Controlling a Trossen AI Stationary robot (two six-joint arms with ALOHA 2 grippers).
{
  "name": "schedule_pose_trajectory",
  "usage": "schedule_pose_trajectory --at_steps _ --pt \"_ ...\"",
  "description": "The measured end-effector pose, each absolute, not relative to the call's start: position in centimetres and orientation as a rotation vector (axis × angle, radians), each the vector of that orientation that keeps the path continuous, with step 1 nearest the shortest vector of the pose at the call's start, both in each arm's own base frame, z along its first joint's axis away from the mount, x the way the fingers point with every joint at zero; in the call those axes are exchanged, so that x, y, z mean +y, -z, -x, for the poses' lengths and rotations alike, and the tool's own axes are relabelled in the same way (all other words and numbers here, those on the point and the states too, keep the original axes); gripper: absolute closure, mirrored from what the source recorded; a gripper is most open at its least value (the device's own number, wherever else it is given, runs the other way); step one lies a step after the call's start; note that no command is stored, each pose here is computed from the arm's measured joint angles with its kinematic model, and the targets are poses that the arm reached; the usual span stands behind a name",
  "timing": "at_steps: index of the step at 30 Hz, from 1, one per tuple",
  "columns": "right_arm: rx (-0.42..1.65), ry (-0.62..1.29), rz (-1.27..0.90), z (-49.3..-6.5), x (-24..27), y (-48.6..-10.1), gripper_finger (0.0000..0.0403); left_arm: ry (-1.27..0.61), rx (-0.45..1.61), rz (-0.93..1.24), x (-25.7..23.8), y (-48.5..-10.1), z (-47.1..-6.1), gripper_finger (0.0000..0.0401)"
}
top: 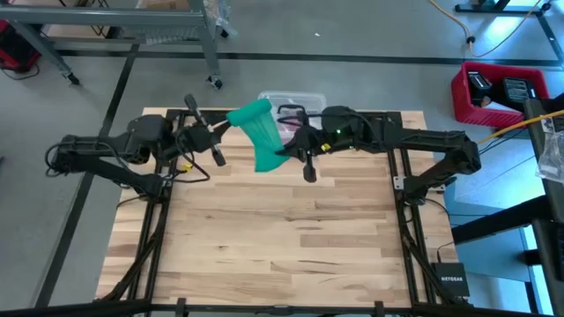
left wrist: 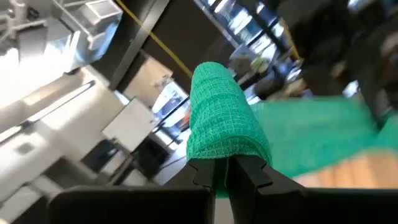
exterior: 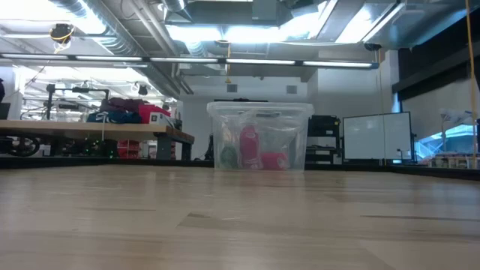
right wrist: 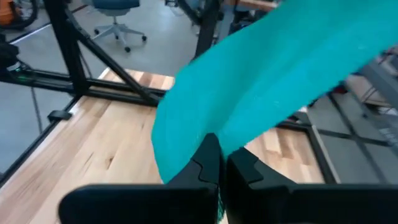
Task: Roll bandage
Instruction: Roll the green bandage
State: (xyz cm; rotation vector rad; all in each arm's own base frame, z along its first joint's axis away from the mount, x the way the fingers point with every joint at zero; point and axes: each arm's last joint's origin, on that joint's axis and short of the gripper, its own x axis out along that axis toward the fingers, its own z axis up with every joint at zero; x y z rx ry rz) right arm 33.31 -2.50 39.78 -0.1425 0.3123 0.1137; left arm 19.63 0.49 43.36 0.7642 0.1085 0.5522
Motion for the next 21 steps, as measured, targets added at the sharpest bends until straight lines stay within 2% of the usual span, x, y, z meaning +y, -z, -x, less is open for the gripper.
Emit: schedule_pose_trajectory --at_steps 8,13,21 --pt "0.252 -0.066 0.173 -32.8 -0.7 -40.9 0.0399 -0.597 0.16 -0.835 1.3 -41.6 -20.9 0.0388" --pt "0.295 -0.025 0.168 -32.9 -1.0 -40.5 0.0394 -0.583 0.165 -0.839 1.1 -41.4 -21.4 0.0388" --pt "0.379 0.057 0.173 -35.3 -2.3 -37.8 0.0333 -0.553 0.154 -0.836 0.4 -41.3 -21.4 0.0388"
